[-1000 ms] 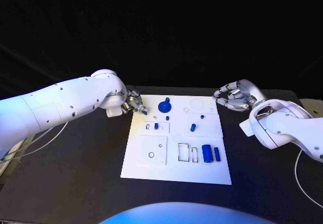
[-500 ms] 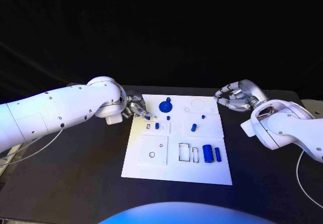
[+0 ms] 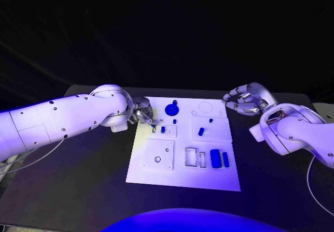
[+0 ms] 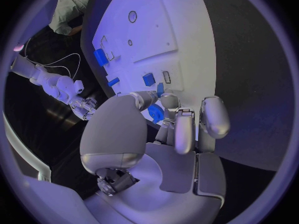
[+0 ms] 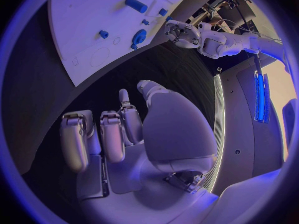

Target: Assemble the parts on the task board

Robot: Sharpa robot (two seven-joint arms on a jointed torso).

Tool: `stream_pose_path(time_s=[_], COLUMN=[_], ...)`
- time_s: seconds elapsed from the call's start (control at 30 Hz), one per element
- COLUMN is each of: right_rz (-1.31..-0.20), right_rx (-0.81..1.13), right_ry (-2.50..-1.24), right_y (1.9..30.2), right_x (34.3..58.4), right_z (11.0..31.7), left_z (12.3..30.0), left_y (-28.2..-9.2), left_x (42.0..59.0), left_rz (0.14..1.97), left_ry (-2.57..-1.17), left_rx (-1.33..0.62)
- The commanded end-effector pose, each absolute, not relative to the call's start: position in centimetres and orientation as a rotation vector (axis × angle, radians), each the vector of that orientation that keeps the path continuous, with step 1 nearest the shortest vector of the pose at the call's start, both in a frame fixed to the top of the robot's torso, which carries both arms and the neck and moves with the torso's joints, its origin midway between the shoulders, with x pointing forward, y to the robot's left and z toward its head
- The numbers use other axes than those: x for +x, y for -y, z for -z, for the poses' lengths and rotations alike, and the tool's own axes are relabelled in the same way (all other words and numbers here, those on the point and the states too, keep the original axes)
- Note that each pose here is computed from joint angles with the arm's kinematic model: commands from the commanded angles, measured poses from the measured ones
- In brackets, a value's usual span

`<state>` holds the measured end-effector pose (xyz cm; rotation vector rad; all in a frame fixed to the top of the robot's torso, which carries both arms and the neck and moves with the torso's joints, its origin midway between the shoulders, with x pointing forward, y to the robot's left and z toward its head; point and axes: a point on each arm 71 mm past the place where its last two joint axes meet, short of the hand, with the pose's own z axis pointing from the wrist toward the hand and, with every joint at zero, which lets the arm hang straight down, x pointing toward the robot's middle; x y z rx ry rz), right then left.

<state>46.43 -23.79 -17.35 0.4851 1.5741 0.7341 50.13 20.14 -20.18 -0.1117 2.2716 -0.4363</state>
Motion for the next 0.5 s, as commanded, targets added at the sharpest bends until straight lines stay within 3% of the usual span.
stream_pose_path(time_s=[0.03,0.5], right_rz=[-0.743,-0.743], right_rx=[0.470,0.468], right_ry=[-1.582,-1.589], right_y=[23.62,23.64], right_x=[46.38,46.36], right_z=[17.41,17.48], left_z=[20.24,20.97], left_y=[-19.80,-19.78], left_x=[50.05,50.04], left_rz=[0.425,0.361], left_ry=[-2.265,-2.295], left_rx=[-0.061,-0.053])
